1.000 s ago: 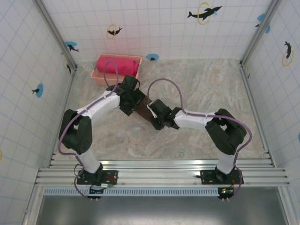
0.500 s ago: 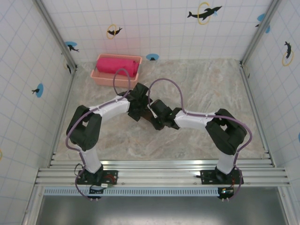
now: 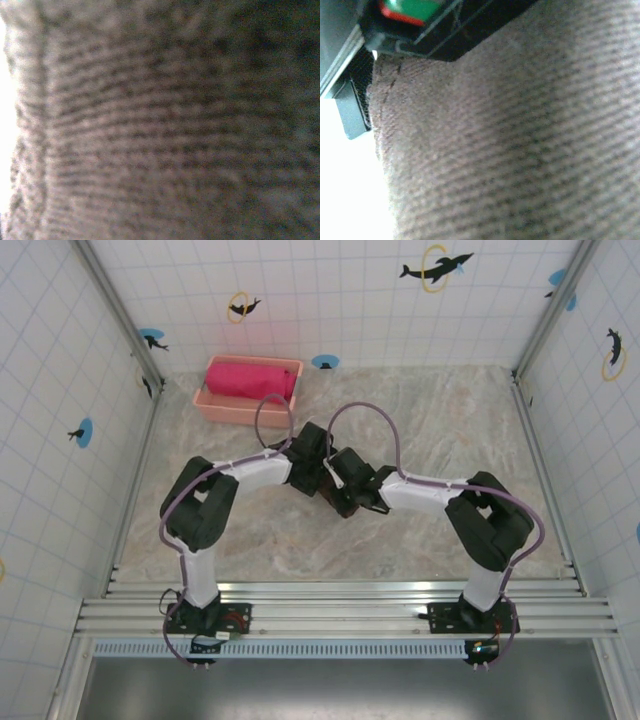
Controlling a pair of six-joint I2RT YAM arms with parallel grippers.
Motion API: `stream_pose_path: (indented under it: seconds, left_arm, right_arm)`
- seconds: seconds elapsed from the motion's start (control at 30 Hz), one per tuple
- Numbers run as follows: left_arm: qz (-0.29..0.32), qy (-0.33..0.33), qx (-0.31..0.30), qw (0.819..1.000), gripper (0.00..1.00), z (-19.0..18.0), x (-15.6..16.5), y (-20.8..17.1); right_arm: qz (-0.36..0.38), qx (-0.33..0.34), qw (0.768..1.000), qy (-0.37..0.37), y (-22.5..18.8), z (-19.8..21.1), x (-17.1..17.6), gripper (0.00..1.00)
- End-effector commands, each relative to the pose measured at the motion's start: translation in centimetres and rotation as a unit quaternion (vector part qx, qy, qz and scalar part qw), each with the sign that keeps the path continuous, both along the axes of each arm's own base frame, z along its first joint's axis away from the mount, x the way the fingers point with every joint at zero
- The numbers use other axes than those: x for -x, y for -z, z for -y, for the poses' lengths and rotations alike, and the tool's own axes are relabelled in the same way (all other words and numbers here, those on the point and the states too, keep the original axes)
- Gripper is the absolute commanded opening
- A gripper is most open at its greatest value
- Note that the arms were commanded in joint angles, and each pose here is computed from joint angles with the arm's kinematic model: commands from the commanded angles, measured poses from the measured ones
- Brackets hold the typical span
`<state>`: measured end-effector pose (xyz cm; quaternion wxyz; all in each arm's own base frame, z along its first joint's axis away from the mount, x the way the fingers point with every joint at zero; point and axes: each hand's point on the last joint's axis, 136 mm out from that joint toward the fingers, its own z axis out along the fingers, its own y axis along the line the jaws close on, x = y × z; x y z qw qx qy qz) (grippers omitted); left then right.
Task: Roll up the long pants
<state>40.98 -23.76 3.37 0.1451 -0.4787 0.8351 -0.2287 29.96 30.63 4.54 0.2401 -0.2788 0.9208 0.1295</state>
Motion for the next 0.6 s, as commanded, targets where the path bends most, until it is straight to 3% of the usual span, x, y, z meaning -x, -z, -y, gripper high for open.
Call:
stream_pose_path:
  seconds: [0.0,0.07,0.13,0.17,0.2,0.23,0.37,0.4,0.43,0.47,0.57]
  left_arm:
    - [-0.170,0.008,-0.054,0.984,0.98,-2.1,6.3,9.0]
    - [-0.206,0.024,-0.064,0.976,0.96,-2.5,8.1,9.4]
    - [-0.234,0.040,-0.074,0.969,0.76,-2.9,9.8,9.8]
    - [-0.242,0.044,-0.079,0.966,0.61,-3.2,10.6,10.0]
    - [-0.248,0.047,-0.083,0.964,0.38,-3.4,11.2,10.2]
    - [-0.263,0.046,-0.085,0.960,0.00,-3.6,12.0,10.4]
    - [-0.341,0.057,-0.133,0.929,0.00,-4.8,14.6,9.6]
    - [-0.337,0.067,-0.138,0.929,0.00,-4.8,14.3,9.4]
    - [-0.329,0.073,-0.132,0.932,0.00,-4.5,13.9,9.5]
    - [-0.313,0.075,-0.126,0.938,0.00,-4.1,13.3,9.4]
    - [-0.243,0.070,-0.105,0.962,0.00,-3.3,10.5,8.4]
  right_arm:
    - [-0.073,0.025,0.996,-0.052,2.0,0.8,4.3,0.00]
    - [-0.072,0.020,0.996,-0.048,1.9,0.9,4.0,0.00]
    - [-0.068,0.016,0.997,-0.043,1.8,1.0,3.7,0.00]
    - [-0.066,0.015,0.997,-0.042,1.7,1.1,3.5,0.00]
    - [-0.065,0.013,0.997,-0.039,1.7,1.1,3.3,0.00]
    - [-0.063,0.011,0.997,-0.037,1.5,1.1,3.1,0.00]
    - [-0.060,0.002,0.997,-0.040,0.8,0.9,2.6,0.00]
    - [-0.058,0.003,0.997,-0.042,0.3,0.9,2.5,0.01]
    - [-0.053,0.000,0.998,-0.046,-0.3,0.8,2.3,0.17]
    - [-0.052,0.007,0.997,-0.048,-1.1,1.2,2.4,0.42]
    - [-0.011,0.016,0.999,-0.039,-4.6,2.6,1.8,0.91]
